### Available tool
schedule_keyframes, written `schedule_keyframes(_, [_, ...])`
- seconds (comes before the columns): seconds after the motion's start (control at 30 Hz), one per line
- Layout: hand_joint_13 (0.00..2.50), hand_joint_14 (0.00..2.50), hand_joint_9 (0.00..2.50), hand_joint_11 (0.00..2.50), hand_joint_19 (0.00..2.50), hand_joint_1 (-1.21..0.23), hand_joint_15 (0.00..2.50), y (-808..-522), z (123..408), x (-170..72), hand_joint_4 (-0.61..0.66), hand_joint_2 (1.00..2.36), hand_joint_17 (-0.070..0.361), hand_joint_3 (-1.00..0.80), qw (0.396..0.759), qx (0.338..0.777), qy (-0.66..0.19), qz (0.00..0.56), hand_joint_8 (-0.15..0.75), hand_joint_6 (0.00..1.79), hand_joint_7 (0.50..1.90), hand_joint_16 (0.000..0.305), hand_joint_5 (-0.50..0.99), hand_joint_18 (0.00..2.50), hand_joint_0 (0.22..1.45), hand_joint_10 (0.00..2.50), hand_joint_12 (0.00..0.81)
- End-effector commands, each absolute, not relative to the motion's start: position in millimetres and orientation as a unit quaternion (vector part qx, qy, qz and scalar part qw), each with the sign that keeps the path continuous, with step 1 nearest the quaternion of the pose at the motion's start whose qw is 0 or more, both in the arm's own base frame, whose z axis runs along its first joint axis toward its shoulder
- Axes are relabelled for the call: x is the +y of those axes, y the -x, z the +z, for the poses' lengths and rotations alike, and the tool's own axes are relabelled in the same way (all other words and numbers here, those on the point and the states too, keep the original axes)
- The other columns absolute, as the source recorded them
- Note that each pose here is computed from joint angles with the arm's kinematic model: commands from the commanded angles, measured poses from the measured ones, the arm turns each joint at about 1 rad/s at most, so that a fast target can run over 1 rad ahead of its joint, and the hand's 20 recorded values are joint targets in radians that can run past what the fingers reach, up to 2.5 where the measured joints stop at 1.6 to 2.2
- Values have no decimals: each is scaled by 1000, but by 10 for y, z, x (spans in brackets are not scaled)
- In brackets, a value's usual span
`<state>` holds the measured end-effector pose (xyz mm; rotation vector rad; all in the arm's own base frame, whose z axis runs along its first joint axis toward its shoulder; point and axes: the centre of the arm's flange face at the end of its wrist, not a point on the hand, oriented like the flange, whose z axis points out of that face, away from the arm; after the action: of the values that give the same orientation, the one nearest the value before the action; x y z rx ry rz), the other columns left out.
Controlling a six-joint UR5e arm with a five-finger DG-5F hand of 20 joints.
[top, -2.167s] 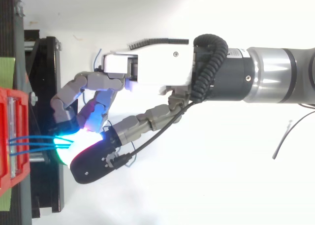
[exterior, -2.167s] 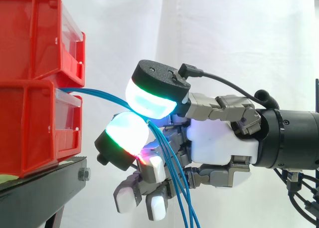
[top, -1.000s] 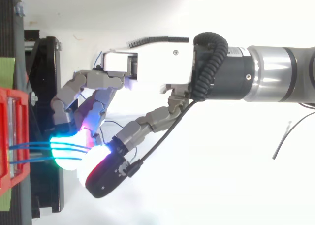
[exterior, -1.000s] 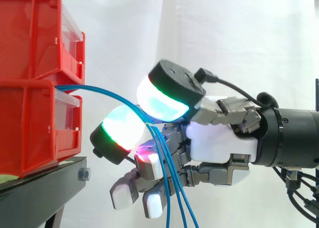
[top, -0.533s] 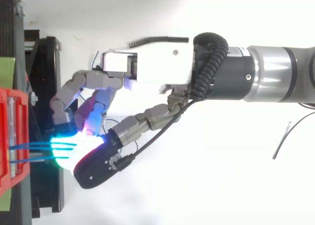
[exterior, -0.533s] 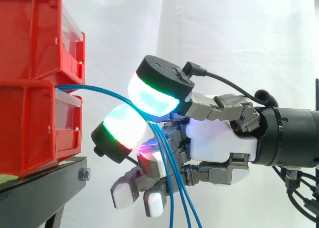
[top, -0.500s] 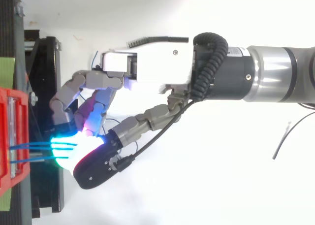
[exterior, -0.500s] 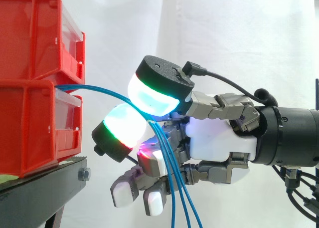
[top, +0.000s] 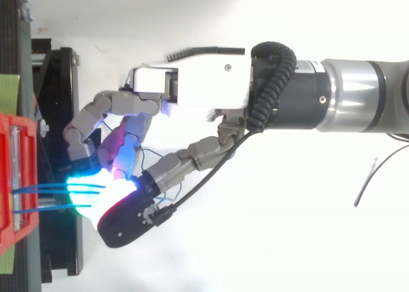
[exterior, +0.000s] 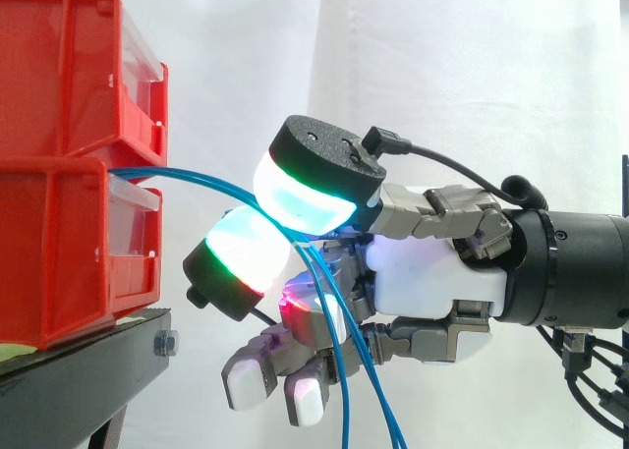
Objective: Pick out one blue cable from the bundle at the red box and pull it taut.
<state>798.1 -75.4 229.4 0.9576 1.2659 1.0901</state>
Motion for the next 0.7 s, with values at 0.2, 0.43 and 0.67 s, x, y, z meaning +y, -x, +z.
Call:
schedule_keyframes(0.2, [900, 19, 1200, 800, 573, -912, 444, -7979, 2294, -767, -226, 1000, 80, -500, 572, 539, -409, 464, 208, 986, 1035, 35, -130, 890, 772, 30, 266])
schedule_keyframes(0.43, [897, 19, 1195, 789, 581, -926, 447, -7981, 2296, -767, -239, 1000, 79, -500, 572, 539, -408, 464, 207, 987, 1020, 35, -131, 887, 759, 29, 264])
schedule_keyframes(0.67, [888, 19, 1176, 791, 575, -969, 450, -7979, 2294, -767, -188, 1000, 80, -500, 572, 539, -409, 464, 202, 987, 913, 36, -130, 882, 706, 29, 265])
